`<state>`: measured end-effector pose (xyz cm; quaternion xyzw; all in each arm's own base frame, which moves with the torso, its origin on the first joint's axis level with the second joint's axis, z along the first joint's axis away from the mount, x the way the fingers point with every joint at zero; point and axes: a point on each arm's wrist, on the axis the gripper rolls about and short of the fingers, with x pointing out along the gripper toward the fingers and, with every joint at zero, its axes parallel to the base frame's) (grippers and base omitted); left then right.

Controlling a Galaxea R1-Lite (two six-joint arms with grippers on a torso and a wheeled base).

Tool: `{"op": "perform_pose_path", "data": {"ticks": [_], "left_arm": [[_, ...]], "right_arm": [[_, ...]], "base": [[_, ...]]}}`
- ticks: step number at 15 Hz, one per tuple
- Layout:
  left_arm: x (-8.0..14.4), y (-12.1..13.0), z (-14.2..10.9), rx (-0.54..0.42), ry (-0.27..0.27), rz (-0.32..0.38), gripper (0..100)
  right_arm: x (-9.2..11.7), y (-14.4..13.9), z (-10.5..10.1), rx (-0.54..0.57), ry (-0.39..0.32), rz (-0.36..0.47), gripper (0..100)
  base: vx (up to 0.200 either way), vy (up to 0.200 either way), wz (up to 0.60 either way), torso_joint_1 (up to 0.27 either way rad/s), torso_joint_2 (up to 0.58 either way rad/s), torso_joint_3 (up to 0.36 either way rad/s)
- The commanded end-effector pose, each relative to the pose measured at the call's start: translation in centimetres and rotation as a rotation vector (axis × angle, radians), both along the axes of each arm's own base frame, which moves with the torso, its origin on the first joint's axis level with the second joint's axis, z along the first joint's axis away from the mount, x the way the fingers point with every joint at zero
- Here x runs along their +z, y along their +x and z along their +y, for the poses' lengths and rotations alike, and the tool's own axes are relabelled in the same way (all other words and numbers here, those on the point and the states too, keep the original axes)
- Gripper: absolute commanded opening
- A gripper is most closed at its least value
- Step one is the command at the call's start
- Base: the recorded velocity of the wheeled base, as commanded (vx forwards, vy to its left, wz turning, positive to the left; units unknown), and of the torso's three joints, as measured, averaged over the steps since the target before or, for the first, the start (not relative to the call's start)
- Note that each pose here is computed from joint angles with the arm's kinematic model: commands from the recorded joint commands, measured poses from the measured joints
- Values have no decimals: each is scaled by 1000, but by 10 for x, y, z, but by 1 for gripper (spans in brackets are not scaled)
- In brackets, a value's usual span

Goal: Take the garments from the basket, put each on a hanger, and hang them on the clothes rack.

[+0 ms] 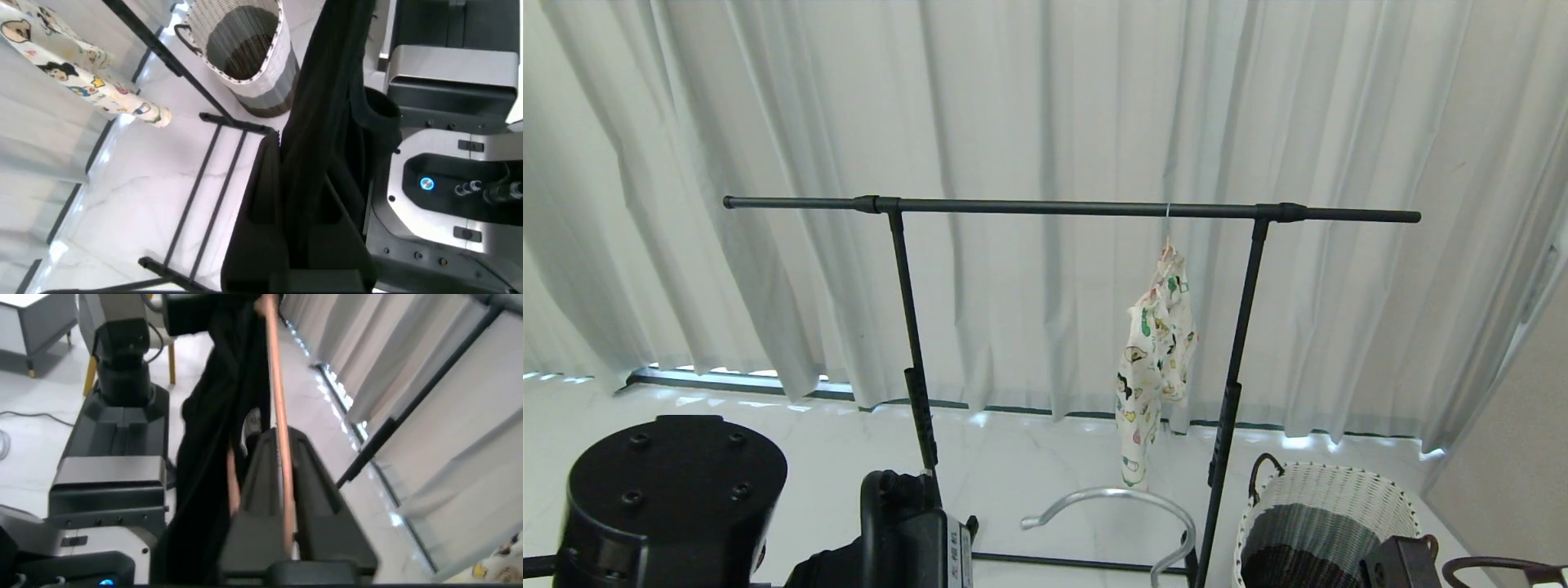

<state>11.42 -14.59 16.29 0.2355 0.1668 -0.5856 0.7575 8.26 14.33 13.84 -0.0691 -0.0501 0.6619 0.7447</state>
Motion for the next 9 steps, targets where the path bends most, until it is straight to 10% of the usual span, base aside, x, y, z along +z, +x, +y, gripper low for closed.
{"op": "perform_pose_path", "data": {"ticks": [1, 9], "left_arm": [[-1, 2, 1, 13, 3, 2, 0], [-23, 23, 34, 327, 135, -7, 0]], "right_arm": [[-1, 0, 0, 1, -8, -5, 100], [-8, 13, -3, -156, -46, 3, 100]], "base": [[0, 0, 0, 0, 0, 0], [0, 0, 0, 0, 0, 0]]}}
